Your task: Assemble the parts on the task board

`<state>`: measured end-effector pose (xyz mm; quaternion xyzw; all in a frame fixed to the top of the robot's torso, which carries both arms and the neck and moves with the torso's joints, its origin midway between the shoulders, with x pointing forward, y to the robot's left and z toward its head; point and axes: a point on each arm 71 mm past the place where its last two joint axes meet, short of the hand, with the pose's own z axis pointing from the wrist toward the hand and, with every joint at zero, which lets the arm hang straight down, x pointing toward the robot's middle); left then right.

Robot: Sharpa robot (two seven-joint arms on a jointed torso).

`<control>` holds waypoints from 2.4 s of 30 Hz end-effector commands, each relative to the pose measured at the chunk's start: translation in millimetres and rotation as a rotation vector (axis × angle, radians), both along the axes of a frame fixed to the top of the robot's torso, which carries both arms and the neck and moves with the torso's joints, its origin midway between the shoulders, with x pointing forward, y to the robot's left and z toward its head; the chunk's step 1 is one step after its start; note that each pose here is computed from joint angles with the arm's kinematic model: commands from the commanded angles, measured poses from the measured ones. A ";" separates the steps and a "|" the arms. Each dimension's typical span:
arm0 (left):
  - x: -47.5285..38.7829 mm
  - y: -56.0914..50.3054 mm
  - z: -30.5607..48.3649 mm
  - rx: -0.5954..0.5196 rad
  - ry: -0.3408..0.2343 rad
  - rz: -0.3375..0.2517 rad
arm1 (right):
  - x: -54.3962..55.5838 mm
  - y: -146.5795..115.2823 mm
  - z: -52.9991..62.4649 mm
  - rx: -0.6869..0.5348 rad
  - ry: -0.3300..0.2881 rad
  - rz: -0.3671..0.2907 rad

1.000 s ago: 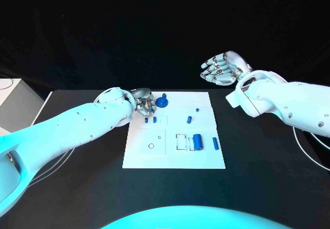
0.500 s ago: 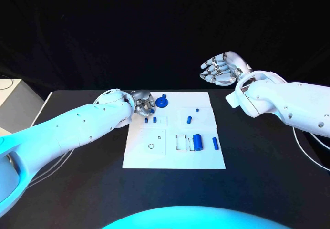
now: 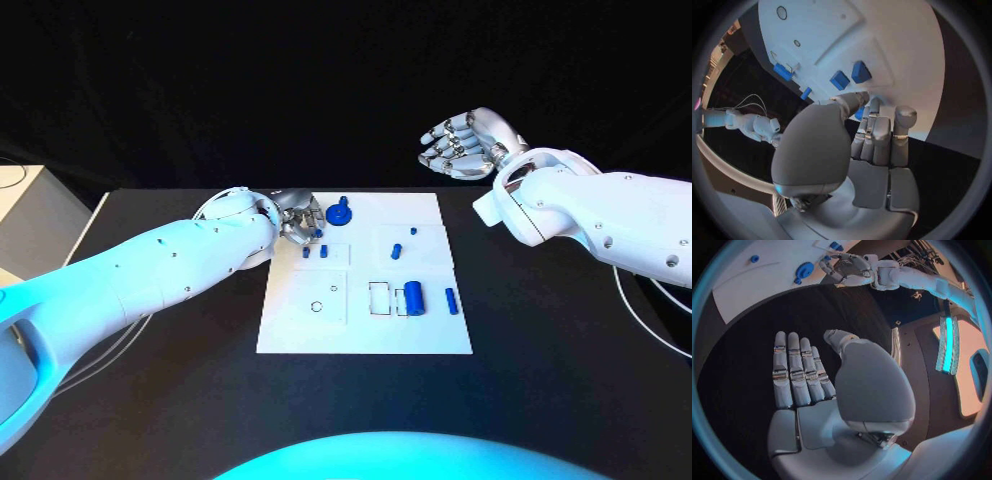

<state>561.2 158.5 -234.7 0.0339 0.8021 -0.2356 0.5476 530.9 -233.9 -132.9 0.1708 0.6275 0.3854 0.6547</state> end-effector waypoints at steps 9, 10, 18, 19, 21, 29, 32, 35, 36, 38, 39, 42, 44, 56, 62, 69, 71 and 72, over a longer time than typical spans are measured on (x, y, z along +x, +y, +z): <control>0.2 4.7 1.7 -0.010 -0.016 0.011 | 0.2 0.7 -2.8 -0.047 0.026 0.037; 0.2 6.6 1.8 -0.010 -0.015 0.014 | 0.4 0.5 -3.4 -0.062 0.028 0.043; 3.3 33.1 17.1 -0.162 -0.005 0.091 | 1.4 -0.6 -12.6 -0.236 0.042 0.099; 3.8 36.5 20.3 -0.200 -0.001 0.104 | 1.3 -0.5 -13.9 -0.259 0.041 0.106; 4.0 45.6 28.3 -0.304 0.008 0.135 | 1.1 -0.4 -17.4 -0.321 0.038 0.121; -7.0 74.5 45.8 -0.714 0.081 0.213 | 0.4 1.4 -32.9 -0.574 0.005 0.150; -17.0 80.7 45.7 -0.868 0.138 0.229 | -0.7 3.4 -41.3 -0.657 -0.002 0.155; -28.2 83.0 44.7 -0.995 0.196 0.231 | -2.2 6.1 -50.0 -0.720 -0.006 0.161; -31.9 83.3 44.3 -1.030 0.212 0.231 | -2.8 7.0 -52.9 -0.737 -0.006 0.163; -38.7 83.6 43.0 -1.084 0.240 0.230 | -4.0 8.7 -57.9 -0.760 -0.006 0.166; -41.5 83.8 42.4 -1.105 0.250 0.230 | -4.6 9.6 -60.0 -0.769 -0.006 0.167; -50.7 83.8 41.0 -1.168 0.277 0.224 | -6.7 13.4 -66.4 -0.787 -0.005 0.173; -56.1 83.5 40.8 -1.202 0.288 0.218 | -7.9 16.4 -70.4 -0.795 -0.004 0.177; -67.0 82.1 45.2 -1.278 0.290 0.199 | -3.0 26.7 -80.4 -0.814 -0.019 0.138; -68.9 80.1 46.6 -1.286 0.290 0.193 | -0.3 30.4 -83.6 -0.827 -0.009 0.134; -70.5 79.0 47.9 -1.287 0.290 0.190 | 0.3 35.6 -93.8 -0.829 0.010 0.142; -70.9 78.6 48.2 -1.288 0.290 0.189 | 0.9 37.2 -96.6 -0.828 0.016 0.145; -71.0 78.4 48.4 -1.288 0.290 0.188 | 1.1 37.5 -97.5 -0.827 0.019 0.146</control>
